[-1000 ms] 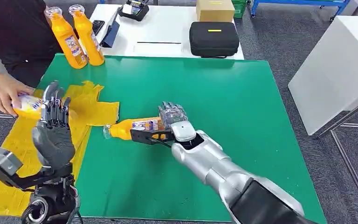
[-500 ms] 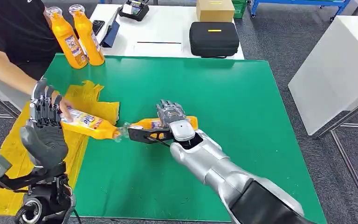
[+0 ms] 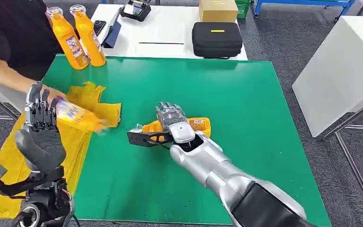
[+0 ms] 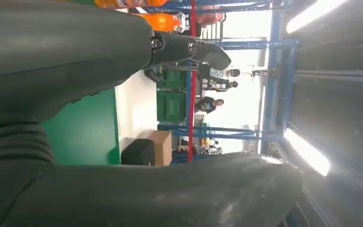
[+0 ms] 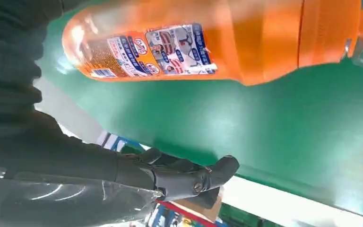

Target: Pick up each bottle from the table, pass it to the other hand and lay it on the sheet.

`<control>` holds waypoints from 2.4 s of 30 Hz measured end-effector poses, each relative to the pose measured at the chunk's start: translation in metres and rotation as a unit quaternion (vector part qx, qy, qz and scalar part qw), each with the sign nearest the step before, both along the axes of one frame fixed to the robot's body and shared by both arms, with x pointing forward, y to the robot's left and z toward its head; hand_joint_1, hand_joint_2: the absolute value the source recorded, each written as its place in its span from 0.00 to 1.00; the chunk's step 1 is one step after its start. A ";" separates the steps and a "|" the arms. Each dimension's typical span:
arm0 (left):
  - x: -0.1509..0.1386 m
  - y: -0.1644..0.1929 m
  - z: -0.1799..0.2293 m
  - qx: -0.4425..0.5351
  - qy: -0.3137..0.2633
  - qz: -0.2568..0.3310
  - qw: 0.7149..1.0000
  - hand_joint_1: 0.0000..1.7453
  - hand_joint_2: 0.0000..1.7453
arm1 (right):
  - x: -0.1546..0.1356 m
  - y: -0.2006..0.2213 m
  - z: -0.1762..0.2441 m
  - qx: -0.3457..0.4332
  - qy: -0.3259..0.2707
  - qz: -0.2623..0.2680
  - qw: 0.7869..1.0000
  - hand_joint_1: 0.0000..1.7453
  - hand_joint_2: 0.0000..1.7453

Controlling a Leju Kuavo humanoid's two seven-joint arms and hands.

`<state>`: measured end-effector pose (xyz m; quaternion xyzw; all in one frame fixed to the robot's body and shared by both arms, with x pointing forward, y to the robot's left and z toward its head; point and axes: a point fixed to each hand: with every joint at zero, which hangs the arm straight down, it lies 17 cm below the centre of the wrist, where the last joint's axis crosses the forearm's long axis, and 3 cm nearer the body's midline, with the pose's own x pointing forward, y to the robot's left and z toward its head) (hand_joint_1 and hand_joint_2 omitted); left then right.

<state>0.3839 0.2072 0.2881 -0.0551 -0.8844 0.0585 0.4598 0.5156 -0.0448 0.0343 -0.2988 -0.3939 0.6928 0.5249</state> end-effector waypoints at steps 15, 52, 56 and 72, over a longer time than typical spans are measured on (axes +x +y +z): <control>0.005 0.002 -0.001 -0.011 0.012 -0.008 1.000 0.00 0.00 | 0.001 -0.059 -0.029 -0.027 0.022 -0.039 0.999 0.00 1.00; 0.012 0.022 -0.025 -0.026 0.034 0.002 0.999 0.00 0.00 | -0.028 -0.102 -0.082 -0.018 0.076 -0.051 0.996 1.00 1.00; 0.011 0.025 -0.027 -0.031 0.037 0.005 0.999 0.00 0.00 | -0.030 -0.099 -0.083 -0.018 0.082 -0.048 0.995 1.00 1.00; 0.017 0.022 -0.060 -0.075 0.107 -0.055 0.990 0.00 1.00 | -0.032 -0.087 -0.083 0.061 0.097 -0.084 0.990 1.00 1.00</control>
